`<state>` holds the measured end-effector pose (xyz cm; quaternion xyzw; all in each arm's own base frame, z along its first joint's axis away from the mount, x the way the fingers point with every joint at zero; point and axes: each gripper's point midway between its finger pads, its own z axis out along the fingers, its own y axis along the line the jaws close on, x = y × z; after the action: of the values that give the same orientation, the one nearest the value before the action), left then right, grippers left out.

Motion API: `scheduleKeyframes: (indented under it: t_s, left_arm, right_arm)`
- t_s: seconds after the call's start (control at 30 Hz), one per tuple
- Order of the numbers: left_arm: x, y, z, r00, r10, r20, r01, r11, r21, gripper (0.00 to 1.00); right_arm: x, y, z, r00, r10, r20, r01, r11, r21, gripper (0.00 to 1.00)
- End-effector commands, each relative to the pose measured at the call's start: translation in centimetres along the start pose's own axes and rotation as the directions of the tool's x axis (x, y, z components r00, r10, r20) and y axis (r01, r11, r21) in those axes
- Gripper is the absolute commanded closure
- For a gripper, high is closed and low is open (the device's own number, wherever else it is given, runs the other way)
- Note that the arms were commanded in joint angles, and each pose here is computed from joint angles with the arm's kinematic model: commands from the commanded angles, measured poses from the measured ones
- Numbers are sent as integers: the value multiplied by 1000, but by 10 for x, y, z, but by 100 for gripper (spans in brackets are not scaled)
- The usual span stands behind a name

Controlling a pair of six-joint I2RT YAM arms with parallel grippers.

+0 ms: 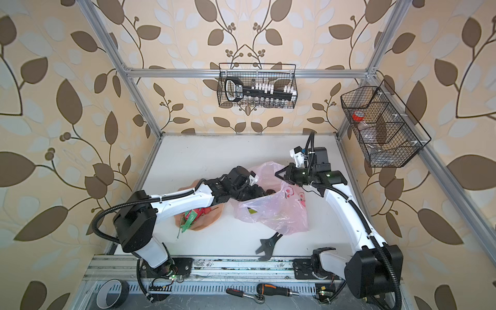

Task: Place the fruits into the plastic bag
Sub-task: Place the fruit in the plastic bag.

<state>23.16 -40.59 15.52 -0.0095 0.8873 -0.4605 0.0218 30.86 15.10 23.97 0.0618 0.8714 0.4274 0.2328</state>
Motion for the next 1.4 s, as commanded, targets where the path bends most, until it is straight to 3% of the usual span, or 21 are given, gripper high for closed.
scheduleKeyframes:
  t_s: [0.0,0.5,0.63,0.7,0.9,1.0,1.2,1.37]
  left_arm:
    - [-6,-25,9,999,42,18,-42,998,41,72]
    - [-16,-19,65,1000,-18,16,19,998,-59,68]
    - [-14,-14,70,999,-32,14,33,996,-84,63]
    - [-14,-11,71,999,-40,14,41,995,-92,56]
    - [-14,-17,68,999,-38,17,39,995,-91,22]
    - [-14,-27,61,1000,-21,23,23,996,-81,12]
    - [-13,-40,44,999,9,43,-6,997,-76,7]
    - [-10,-33,26,998,25,60,-16,989,-146,6]
  right_arm:
    - [2,2,-3,1000,-6,6,6,1000,-13,100]
    - [6,0,-3,1000,-4,5,4,1000,-16,100]
    - [6,-1,-2,1000,-1,2,1,1000,-16,100]
    - [6,-1,-2,1000,-2,3,2,1000,-17,100]
    - [5,-1,-2,1000,-1,4,2,1000,-18,100]
    - [5,-1,-1,1000,-1,3,1,1000,-17,100]
    - [3,0,-1,1000,-3,6,3,1000,-18,100]
    - [3,-1,0,1000,-1,4,1,1000,-15,100]
